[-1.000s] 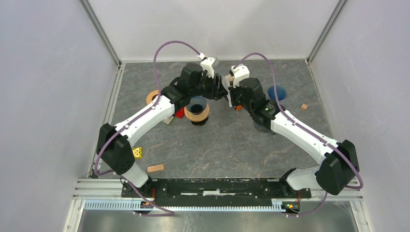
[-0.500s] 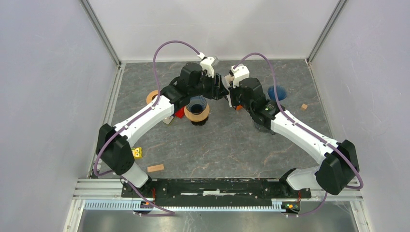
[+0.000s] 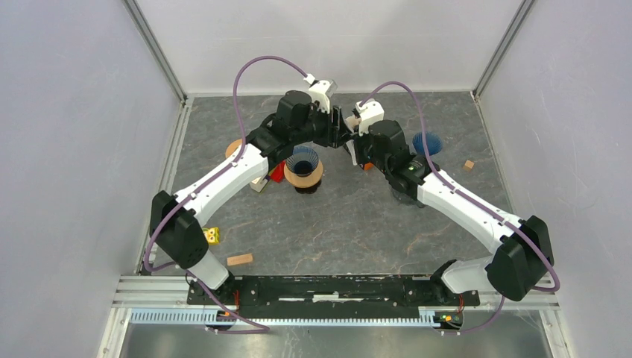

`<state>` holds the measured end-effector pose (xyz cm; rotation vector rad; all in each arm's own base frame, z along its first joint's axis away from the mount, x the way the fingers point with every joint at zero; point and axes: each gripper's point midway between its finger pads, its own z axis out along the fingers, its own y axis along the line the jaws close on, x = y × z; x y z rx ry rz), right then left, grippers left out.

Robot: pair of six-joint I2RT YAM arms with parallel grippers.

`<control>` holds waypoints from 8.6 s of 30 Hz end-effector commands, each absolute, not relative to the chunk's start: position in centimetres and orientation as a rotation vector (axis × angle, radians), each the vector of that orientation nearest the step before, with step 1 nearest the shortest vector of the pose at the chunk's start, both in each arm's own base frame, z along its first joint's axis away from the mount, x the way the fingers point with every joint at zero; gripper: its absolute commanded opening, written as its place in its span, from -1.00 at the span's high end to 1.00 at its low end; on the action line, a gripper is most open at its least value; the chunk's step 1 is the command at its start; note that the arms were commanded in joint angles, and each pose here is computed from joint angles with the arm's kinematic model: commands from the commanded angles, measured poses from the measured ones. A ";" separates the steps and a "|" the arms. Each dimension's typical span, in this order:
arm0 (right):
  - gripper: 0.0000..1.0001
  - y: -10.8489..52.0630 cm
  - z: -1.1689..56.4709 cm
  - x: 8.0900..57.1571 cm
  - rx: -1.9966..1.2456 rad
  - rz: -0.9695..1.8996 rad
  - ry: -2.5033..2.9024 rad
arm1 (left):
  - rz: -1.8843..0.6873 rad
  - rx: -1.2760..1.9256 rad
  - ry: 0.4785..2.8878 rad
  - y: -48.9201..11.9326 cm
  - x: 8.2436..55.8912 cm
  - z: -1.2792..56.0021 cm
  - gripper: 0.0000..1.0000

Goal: Place the coffee filter in the dripper
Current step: Place the coffee filter in the coffee dripper.

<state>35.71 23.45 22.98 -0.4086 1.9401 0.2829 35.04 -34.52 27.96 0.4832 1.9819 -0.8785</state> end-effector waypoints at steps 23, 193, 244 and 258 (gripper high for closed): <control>1.00 23.7 24.5 36.1 -0.383 0.296 1.892 | -0.852 0.462 1.960 -34.5 36.0 28.4 -0.08; 0.87 23.2 25.2 35.4 -0.356 0.318 1.883 | -0.596 0.569 1.908 -32.3 35.5 27.1 0.91; -0.15 29.2 29.2 32.4 -0.757 0.734 1.686 | -0.443 0.570 1.978 -24.5 34.1 25.4 0.87; -0.20 31.6 29.9 30.4 -1.011 0.711 1.508 | -0.441 0.511 2.160 -21.5 33.2 21.8 0.95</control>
